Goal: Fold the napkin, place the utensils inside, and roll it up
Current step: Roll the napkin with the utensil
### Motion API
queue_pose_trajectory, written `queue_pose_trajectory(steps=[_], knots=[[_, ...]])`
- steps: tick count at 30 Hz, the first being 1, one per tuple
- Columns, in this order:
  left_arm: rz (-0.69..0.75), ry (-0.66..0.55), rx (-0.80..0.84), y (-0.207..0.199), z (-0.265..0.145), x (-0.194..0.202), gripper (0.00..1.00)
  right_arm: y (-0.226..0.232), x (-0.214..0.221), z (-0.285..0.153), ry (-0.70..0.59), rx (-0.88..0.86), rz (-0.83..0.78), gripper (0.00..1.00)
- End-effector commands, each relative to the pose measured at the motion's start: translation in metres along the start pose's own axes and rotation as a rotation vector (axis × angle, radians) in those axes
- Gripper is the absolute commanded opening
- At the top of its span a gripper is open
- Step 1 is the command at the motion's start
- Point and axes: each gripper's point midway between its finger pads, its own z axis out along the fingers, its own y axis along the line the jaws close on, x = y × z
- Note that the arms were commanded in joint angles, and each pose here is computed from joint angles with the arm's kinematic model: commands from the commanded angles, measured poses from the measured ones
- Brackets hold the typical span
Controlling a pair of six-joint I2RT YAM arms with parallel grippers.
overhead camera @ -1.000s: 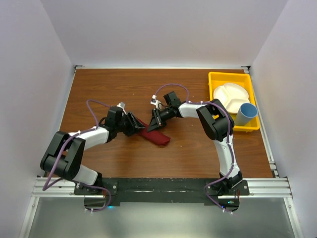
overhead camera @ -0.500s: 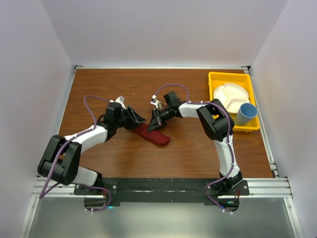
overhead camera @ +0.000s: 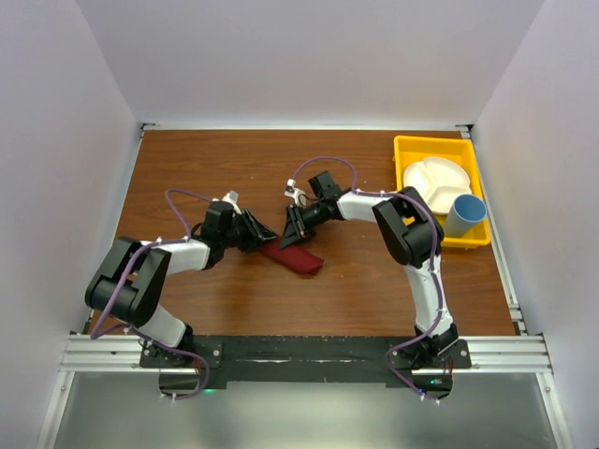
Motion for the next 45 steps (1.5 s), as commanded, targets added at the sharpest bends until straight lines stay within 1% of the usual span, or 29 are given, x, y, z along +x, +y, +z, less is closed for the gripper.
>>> queue_pose_trajectory(steps=[1, 4, 6, 7, 10, 11, 14, 15, 17, 18, 21, 31, 35, 42, 45], knots=[[-0.007, 0.023, -0.068, 0.029, 0.004, 0.014, 0.36, -0.013, -0.002, -0.02, -0.01, 0.186, -0.059, 0.39], [-0.01, 0.03, -0.072, 0.031, 0.004, 0.016, 0.36, -0.009, -0.006, -0.03, -0.02, 0.227, -0.108, 0.53], [-0.01, 0.032, -0.07, 0.031, 0.005, 0.017, 0.36, -0.009, -0.008, -0.035, -0.021, 0.265, -0.148, 0.59], [-0.012, 0.037, -0.069, 0.031, 0.005, 0.017, 0.36, -0.005, -0.006, -0.036, -0.01, 0.282, -0.165, 0.64], [-0.015, 0.041, -0.061, 0.029, 0.006, 0.017, 0.36, 0.002, -0.009, -0.044, -0.021, 0.355, -0.242, 0.7], [-0.018, 0.039, -0.061, 0.029, 0.007, 0.016, 0.36, 0.007, -0.014, -0.051, -0.047, 0.399, -0.277, 0.71], [-0.025, 0.045, -0.054, 0.027, 0.008, 0.015, 0.36, 0.013, -0.011, -0.053, -0.05, 0.479, -0.367, 0.77], [-0.029, 0.049, -0.056, 0.028, 0.008, 0.016, 0.36, 0.016, -0.015, -0.057, -0.071, 0.556, -0.433, 0.77], [-0.042, 0.055, -0.048, 0.027, 0.008, 0.016, 0.36, 0.015, -0.013, -0.059, -0.084, 0.632, -0.494, 0.79], [-0.048, 0.058, -0.049, 0.028, 0.008, 0.015, 0.35, 0.021, -0.018, -0.061, -0.119, 0.669, -0.541, 0.79], [-0.054, 0.061, -0.045, 0.027, 0.008, 0.015, 0.35, 0.019, -0.017, -0.062, -0.149, 0.723, -0.57, 0.79], [-0.071, 0.065, -0.038, 0.025, 0.007, 0.011, 0.35, 0.006, 0.001, -0.04, -0.057, 0.791, -0.642, 0.75], [-0.073, 0.068, -0.036, 0.024, 0.008, 0.011, 0.35, 0.006, 0.007, -0.034, -0.057, 0.8, -0.66, 0.74], [-0.075, 0.073, -0.03, 0.021, 0.008, 0.01, 0.35, 0.001, 0.014, -0.034, -0.052, 0.807, -0.642, 0.74], [-0.067, 0.073, -0.024, 0.02, 0.007, 0.009, 0.35, -0.008, 0.018, -0.031, -0.033, 0.82, -0.63, 0.69]])
